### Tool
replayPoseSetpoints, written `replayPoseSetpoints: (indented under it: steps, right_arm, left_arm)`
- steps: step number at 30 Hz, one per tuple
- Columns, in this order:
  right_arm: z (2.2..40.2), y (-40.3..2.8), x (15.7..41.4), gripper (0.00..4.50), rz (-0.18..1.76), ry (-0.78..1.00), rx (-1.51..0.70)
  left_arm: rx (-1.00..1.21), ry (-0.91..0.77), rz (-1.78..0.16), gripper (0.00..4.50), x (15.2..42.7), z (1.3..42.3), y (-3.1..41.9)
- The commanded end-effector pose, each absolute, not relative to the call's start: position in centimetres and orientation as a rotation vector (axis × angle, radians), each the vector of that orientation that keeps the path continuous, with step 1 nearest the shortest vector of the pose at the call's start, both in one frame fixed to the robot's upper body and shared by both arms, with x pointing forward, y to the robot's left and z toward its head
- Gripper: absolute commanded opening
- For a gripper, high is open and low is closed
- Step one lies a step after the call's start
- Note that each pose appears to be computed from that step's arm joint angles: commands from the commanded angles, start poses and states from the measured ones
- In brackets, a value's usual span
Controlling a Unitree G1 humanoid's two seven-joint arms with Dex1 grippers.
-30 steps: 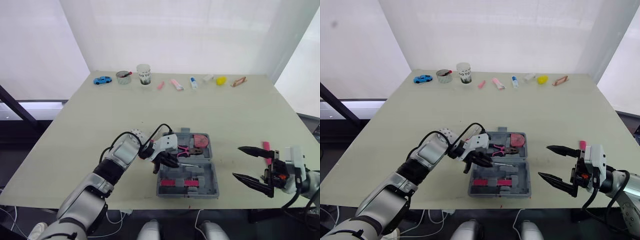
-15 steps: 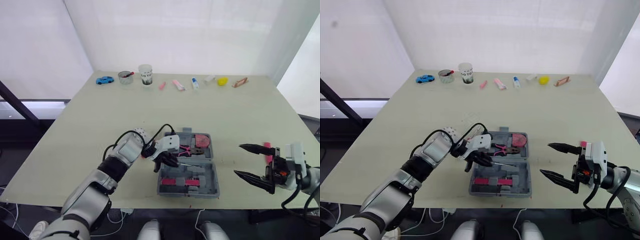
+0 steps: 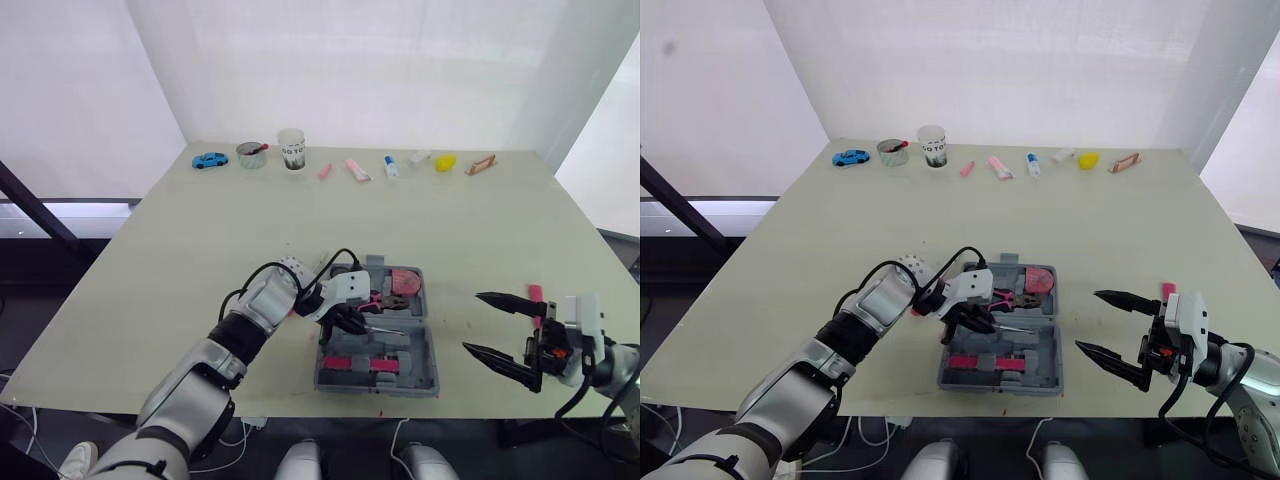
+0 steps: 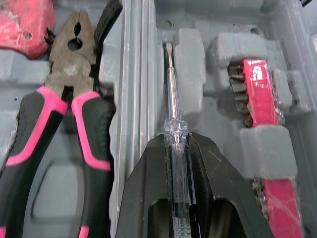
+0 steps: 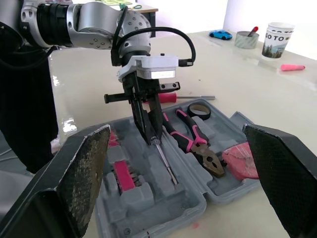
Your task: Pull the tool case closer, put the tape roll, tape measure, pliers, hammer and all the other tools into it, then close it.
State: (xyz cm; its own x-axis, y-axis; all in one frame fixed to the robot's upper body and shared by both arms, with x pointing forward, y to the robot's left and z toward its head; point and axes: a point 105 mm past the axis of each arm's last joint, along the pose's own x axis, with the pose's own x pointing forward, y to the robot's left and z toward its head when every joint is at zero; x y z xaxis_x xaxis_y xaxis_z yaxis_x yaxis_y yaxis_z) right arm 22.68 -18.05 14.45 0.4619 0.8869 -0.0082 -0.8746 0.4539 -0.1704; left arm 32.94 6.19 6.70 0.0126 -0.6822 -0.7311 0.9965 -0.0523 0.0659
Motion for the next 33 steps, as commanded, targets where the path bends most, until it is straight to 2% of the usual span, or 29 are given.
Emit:
replayPoseSetpoints:
  steps: [1, 2, 3, 6, 15, 24, 30, 33]
  right_arm:
    - [15.2, -17.8, 22.4, 4.5, 1.098, -0.125, -0.185]
    - [15.2, -17.8, 22.4, 4.5, 1.097, -0.125, -0.186]
    - [15.3, -17.8, 22.4, 4.5, 1.096, -0.125, -0.187]
    - [15.3, -18.0, 22.4, 4.5, 1.095, -0.124, -0.189]
    - [15.2, -17.9, 22.4, 4.5, 1.098, -0.122, -0.186]
    - [15.1, -17.8, 22.4, 4.5, 1.096, -0.121, -0.18]
    - [15.1, -17.8, 22.5, 4.5, 1.093, -0.126, -0.177]
    - [15.1, -17.7, 22.6, 4.5, 1.091, -0.128, -0.176]
  left_arm:
    - [0.729, 0.589, -1.506, 0.05, 32.7, 6.5, 5.9]
    - [0.731, 0.595, -1.51, 0.05, 32.7, 6.5, 6.1]
    - [0.735, 0.598, -1.509, 1.1, 32.7, 6.4, 6.2]
    - [0.749, 0.6, -1.499, 2.29, 32.7, 6.3, 6.4]
    - [0.758, 0.574, -1.501, 2.29, 32.8, 7.1, 6.4]
    - [0.749, 0.491, -1.48, 2.29, 32.9, 10.2, 6.7]
    - [0.67, 0.416, -1.458, 2.29, 33.2, 11.9, 6.9]
    - [0.603, 0.314, -1.477, 2.29, 33.4, 12.4, 6.7]
